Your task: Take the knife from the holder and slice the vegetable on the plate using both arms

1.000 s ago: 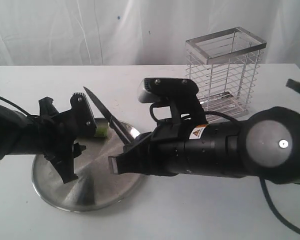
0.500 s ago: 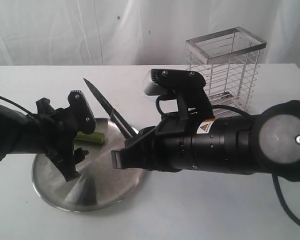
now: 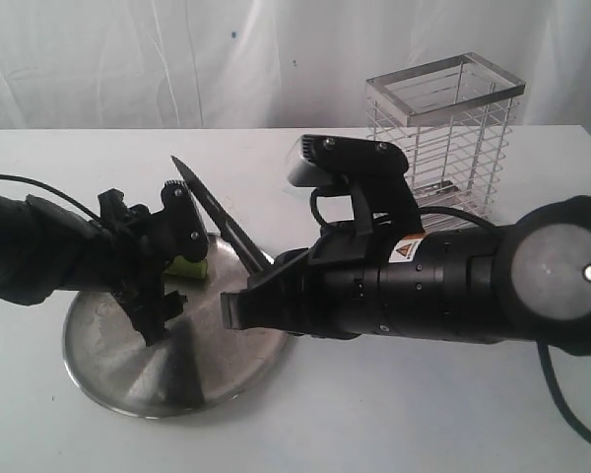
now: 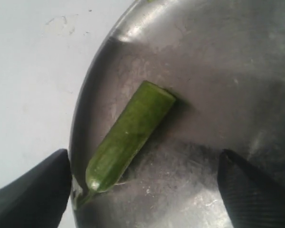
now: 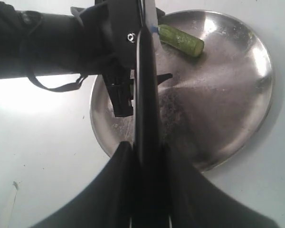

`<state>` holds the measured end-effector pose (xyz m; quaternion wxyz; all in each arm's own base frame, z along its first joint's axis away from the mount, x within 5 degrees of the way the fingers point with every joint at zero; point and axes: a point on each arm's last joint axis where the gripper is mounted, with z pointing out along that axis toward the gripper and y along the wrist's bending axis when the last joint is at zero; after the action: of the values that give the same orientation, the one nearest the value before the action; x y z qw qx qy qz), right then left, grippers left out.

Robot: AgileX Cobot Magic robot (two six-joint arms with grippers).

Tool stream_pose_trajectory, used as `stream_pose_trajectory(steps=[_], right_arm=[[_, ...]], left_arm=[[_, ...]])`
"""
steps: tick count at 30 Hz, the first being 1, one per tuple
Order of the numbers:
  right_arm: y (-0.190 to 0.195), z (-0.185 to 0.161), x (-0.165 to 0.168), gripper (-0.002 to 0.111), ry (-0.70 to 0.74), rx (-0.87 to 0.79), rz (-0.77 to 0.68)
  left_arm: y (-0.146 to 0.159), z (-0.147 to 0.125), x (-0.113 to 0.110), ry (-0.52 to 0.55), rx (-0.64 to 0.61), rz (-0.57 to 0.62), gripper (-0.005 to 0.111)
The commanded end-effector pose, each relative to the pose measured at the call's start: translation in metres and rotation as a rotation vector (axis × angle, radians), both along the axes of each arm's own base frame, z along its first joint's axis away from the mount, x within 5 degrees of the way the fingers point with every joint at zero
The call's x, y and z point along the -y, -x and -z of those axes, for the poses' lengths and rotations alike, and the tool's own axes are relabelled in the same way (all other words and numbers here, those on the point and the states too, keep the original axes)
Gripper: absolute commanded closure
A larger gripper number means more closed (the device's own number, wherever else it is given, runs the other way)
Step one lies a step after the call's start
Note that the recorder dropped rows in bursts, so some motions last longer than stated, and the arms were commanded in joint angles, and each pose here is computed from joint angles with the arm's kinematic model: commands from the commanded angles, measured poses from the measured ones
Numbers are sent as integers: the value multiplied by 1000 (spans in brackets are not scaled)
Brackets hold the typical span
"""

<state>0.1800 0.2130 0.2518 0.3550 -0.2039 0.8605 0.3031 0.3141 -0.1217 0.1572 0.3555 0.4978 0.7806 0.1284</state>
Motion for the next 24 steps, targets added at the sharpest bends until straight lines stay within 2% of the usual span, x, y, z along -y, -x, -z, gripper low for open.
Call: stream_pose_trajectory(steps=[1,5,9,10,11,12,13,16,19,21,24], right_arm=[[0,-3,3,108,-4,13,2],[1,-4,3,108,-6,19,0],[1,-4,3,108,-6,19,0],[1,-5,3,108,-6,21,-2],[1,-5,3,108,-6,21,-2],[1,-5,3,108,-7,23,0],[1,-5,3,108,-7,23,0],[0,-5,4,108,-4,33,-2],[0,-5,4,108,-5,35,0],[0,-6,4,108,-7,39,3],[-2,-7,4,108,-13,54,15]], left_arm=[[-4,6,0,-72,-10,95,25],[-7,2,1,-18,-12,47,25],[-8,-29,2,150,30,-80,25],[-6,-41,-2,235,34,-191,25],[-5,-48,-6,258,45,-257,25],[3,-56,-15,280,71,-385,25],[9,-59,-20,273,84,-435,26],[24,-69,-31,200,127,-428,29],[34,-57,-41,205,103,-557,29],[48,-39,-40,213,45,-569,29],[64,-19,-29,381,-92,-537,29]])
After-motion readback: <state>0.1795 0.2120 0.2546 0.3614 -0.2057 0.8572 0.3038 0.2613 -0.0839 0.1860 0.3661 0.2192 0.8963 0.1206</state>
